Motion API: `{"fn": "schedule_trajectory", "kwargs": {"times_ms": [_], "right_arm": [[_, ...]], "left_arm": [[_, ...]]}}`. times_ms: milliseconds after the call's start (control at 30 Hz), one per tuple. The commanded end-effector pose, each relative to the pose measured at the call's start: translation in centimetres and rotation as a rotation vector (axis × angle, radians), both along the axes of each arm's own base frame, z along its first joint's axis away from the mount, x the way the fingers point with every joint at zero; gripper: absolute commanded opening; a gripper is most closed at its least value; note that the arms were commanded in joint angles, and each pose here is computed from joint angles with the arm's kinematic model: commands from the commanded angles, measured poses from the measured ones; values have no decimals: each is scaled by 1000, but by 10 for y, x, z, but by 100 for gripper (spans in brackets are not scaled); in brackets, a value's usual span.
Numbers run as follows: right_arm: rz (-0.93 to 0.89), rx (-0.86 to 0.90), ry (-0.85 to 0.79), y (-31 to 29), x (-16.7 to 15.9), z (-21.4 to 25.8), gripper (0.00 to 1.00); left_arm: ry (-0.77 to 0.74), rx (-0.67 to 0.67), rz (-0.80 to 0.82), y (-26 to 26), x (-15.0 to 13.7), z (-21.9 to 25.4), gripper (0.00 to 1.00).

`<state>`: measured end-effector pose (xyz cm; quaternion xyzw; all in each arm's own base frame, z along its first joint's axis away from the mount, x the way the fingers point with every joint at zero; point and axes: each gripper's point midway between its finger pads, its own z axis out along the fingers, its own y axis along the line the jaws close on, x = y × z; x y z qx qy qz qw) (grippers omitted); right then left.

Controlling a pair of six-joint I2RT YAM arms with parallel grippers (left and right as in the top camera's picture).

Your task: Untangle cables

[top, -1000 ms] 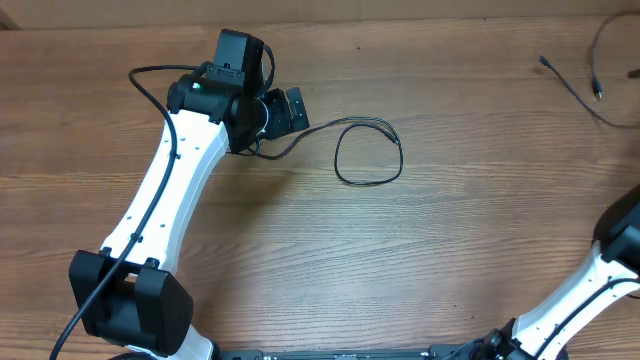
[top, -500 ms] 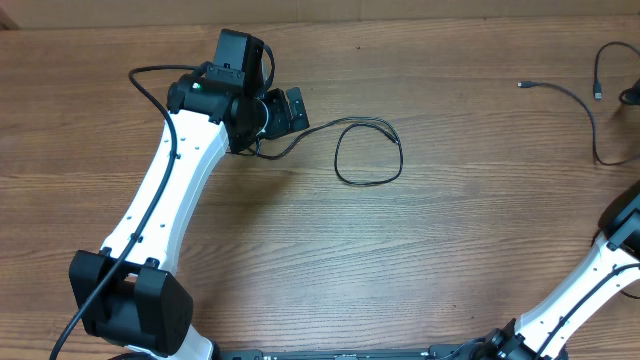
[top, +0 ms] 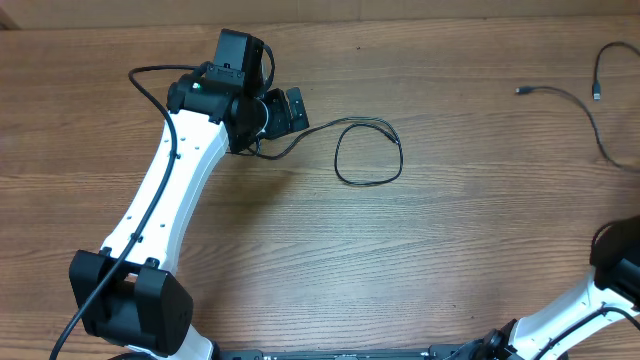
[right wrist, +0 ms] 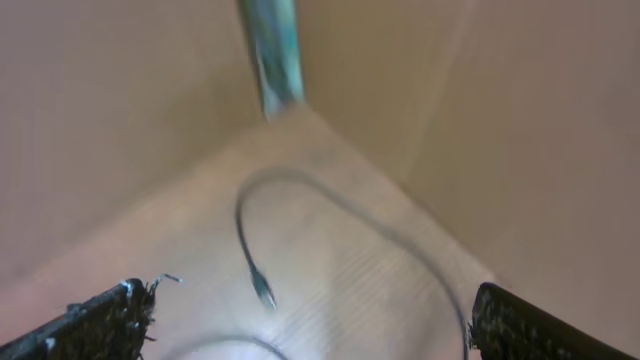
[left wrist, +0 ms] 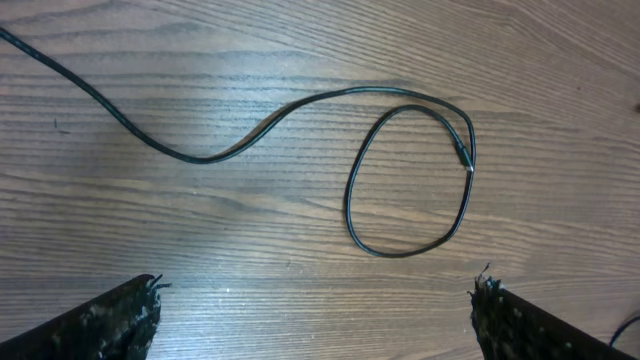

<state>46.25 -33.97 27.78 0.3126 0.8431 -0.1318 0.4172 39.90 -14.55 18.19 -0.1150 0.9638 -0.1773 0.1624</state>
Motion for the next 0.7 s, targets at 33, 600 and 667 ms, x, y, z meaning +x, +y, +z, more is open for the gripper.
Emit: {"fn": "schedule_trajectory", "kwargs": {"times_ms": [33, 600, 667], "right_arm": [[178, 221, 76, 58, 21, -61, 100], [708, 607, 415, 430, 16, -92, 100], [688, 651, 418, 462, 12, -91, 100]], "left_arm": [[-7, 1, 6, -2, -1, 2, 100], [-23, -5, 11, -3, 3, 4, 100], [-93, 4, 4, -2, 17, 11, 100]]}}
